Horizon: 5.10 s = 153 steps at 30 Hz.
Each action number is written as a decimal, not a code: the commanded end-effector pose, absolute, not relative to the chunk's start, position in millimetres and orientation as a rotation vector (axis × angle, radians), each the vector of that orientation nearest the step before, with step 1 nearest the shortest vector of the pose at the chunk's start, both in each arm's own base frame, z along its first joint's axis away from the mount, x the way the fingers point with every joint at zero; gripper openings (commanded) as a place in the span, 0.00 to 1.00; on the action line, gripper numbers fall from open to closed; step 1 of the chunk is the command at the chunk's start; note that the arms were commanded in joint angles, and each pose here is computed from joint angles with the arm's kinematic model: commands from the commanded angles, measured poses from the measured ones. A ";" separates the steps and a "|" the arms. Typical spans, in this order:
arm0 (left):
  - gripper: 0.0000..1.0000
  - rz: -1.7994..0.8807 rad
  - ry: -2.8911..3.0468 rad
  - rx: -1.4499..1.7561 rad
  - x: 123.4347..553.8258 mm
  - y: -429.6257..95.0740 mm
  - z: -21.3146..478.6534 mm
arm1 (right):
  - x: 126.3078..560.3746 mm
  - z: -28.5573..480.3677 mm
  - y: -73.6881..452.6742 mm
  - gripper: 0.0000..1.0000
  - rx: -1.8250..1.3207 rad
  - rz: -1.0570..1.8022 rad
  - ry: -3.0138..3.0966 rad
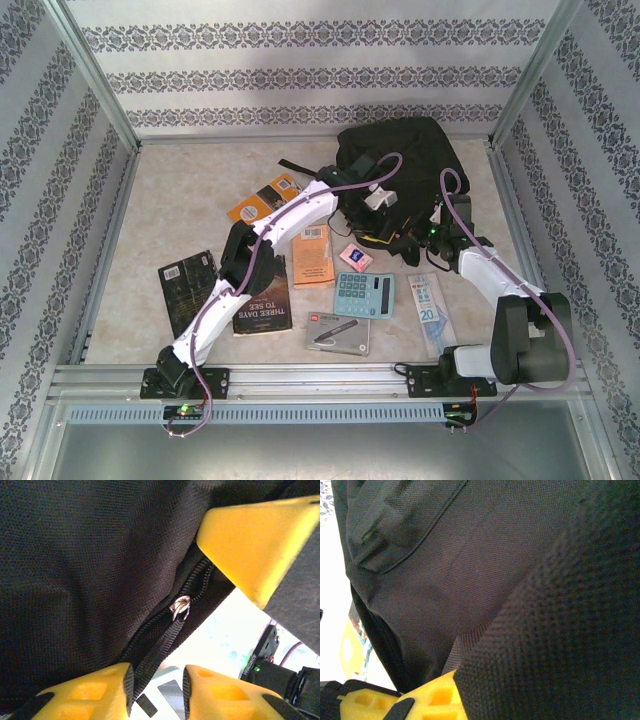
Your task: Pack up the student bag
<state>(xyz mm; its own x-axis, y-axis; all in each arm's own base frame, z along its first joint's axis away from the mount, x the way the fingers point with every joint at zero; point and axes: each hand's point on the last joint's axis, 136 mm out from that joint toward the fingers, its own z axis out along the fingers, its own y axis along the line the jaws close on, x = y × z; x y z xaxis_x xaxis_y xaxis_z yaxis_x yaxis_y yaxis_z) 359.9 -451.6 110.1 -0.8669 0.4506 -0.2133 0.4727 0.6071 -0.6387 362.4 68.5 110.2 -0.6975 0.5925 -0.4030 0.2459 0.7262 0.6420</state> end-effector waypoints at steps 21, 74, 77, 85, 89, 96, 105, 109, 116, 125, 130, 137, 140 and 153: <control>0.45 -0.613 2.745 0.871 390.7 -425.0 76.9 | 382.2 151.0 76.4 0.00 0.544 0.855 2.200; 0.00 -0.837 2.405 0.761 399.4 -450.3 208.6 | 363.0 130.7 57.8 0.15 1.229 1.006 2.181; 0.00 -0.706 2.394 0.760 407.6 -435.6 208.2 | 363.1 129.7 54.6 0.00 1.197 0.982 2.196; 0.00 -0.510 2.395 0.741 422.3 -415.4 198.3 | 360.3 124.3 48.1 0.00 1.178 0.920 2.221; 0.00 -0.389 2.398 0.720 429.5 -400.9 188.6 | 359.9 125.3 41.5 0.00 1.181 0.904 2.213; 0.00 -0.310 2.387 0.621 446.5 -379.6 188.7 | 359.5 126.2 33.8 0.00 1.175 0.874 2.214; 0.00 -0.238 2.397 0.503 479.4 -350.8 181.1 | 359.6 132.0 26.6 0.00 1.161 0.857 2.206; 0.00 -0.308 2.398 0.537 472.1 -358.4 183.4 | 366.0 135.5 34.5 0.03 1.122 0.917 2.224; 0.00 -0.377 2.303 0.722 442.0 -392.1 206.9 | 365.3 151.2 45.5 0.57 1.211 0.996 2.215; 0.00 -0.381 2.220 0.835 424.5 -423.9 224.8 | 359.5 168.5 79.7 0.57 1.338 1.149 2.172; 0.00 -0.470 2.189 0.859 410.7 -441.3 237.7 | 358.0 157.4 94.4 0.56 1.436 1.205 2.164; 0.00 -0.512 2.187 0.890 397.8 -449.3 237.0 | 364.5 150.7 84.1 0.44 1.451 1.132 2.132; 0.00 -0.514 2.183 0.885 396.3 -447.5 235.5 | 370.2 142.8 79.2 0.41 1.464 1.102 2.134; 0.00 -0.405 2.217 0.793 434.0 -433.0 217.9 | 364.6 122.4 75.9 0.00 1.407 0.988 2.228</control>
